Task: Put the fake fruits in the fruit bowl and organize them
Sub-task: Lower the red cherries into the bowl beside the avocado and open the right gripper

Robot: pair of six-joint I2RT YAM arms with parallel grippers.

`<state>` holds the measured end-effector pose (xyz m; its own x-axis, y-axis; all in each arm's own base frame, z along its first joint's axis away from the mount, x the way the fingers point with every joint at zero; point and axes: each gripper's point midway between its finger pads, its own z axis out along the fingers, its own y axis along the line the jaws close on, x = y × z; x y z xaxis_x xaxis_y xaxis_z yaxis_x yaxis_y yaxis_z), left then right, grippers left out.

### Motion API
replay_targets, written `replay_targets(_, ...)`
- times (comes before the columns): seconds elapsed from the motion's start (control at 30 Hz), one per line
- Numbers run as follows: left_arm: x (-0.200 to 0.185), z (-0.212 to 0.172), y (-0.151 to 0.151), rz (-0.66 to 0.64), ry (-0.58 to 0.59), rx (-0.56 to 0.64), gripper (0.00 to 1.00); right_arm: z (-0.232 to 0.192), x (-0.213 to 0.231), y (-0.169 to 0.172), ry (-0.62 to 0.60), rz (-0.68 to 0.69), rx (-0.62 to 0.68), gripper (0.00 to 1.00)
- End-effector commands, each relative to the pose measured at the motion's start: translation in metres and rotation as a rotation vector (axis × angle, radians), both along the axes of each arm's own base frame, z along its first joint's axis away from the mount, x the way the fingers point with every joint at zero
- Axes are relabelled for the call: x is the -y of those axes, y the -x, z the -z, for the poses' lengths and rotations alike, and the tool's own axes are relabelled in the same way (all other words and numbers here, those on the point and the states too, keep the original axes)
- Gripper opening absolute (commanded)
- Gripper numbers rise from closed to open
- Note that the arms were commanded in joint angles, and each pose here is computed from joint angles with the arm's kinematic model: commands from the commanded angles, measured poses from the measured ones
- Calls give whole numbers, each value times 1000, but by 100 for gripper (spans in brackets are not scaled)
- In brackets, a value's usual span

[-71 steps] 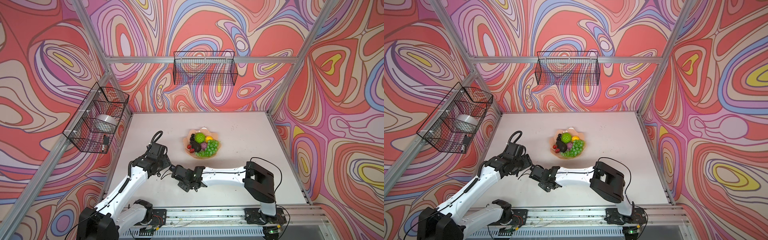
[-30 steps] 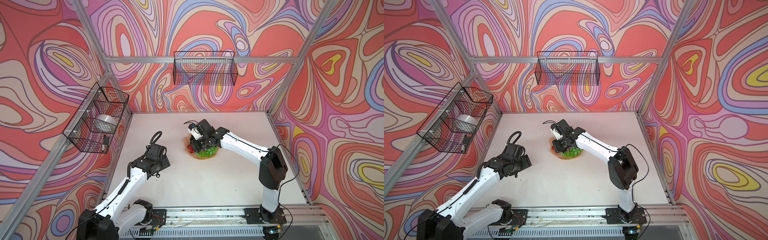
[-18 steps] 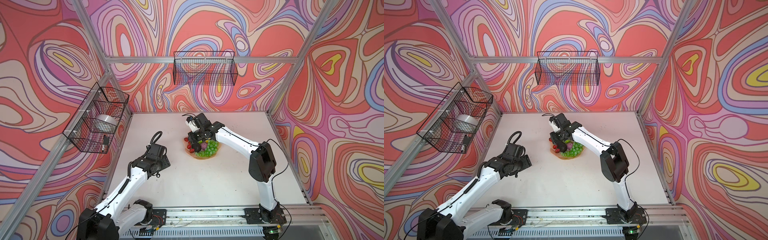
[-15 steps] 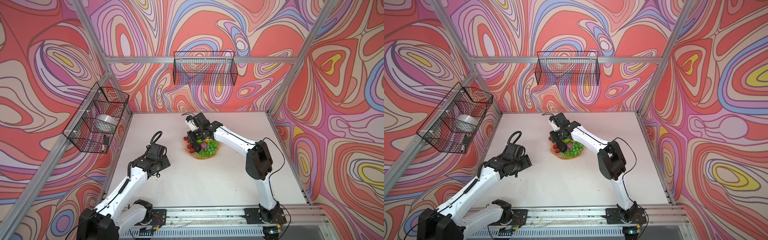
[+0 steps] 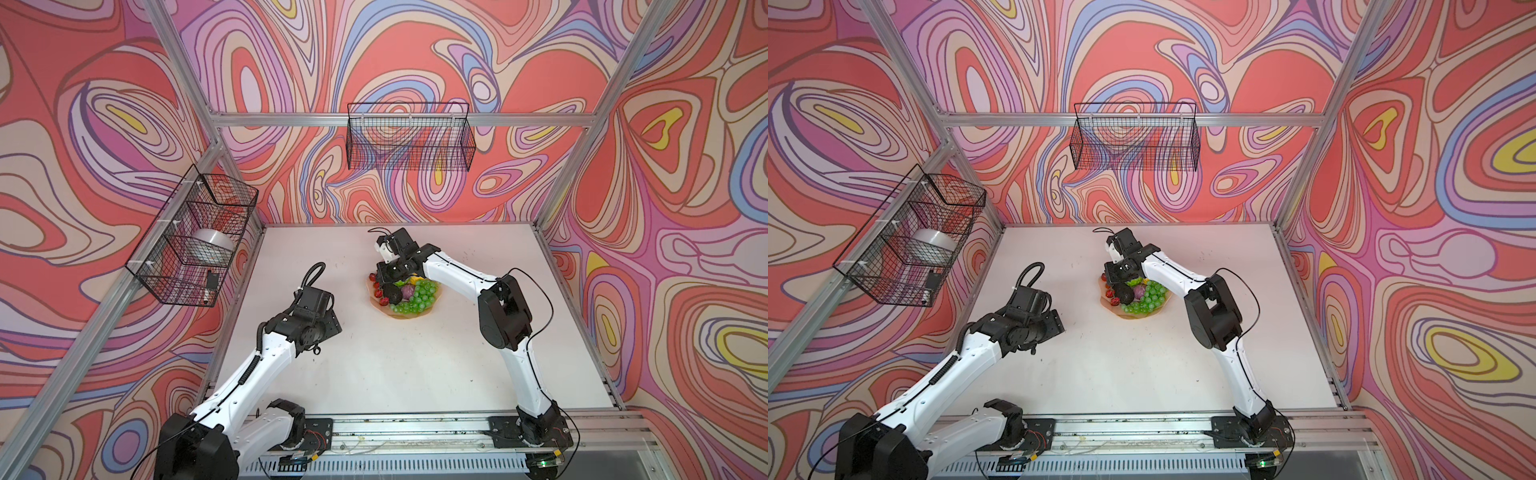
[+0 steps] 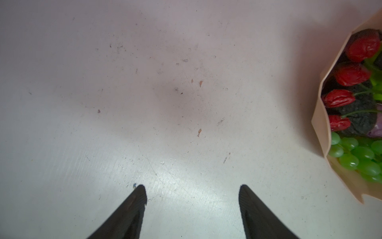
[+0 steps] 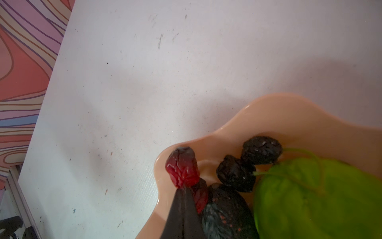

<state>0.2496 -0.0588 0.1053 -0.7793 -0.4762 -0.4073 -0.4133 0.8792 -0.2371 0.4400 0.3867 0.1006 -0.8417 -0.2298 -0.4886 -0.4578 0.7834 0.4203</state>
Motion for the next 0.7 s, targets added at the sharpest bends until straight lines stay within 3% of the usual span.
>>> replay_targets(0.0,0,-6,-5,-1,4,7,74,4,5,-2,-18,20,-21,0)
replay_targets(0.43,4,-5,-9,-2,18,8,74,-4,17,0,-54,81,-36,0)
replay_targets(0.67,7,-9,-13,15,24,24,79,-36,15,-7,-75,66,42,33)
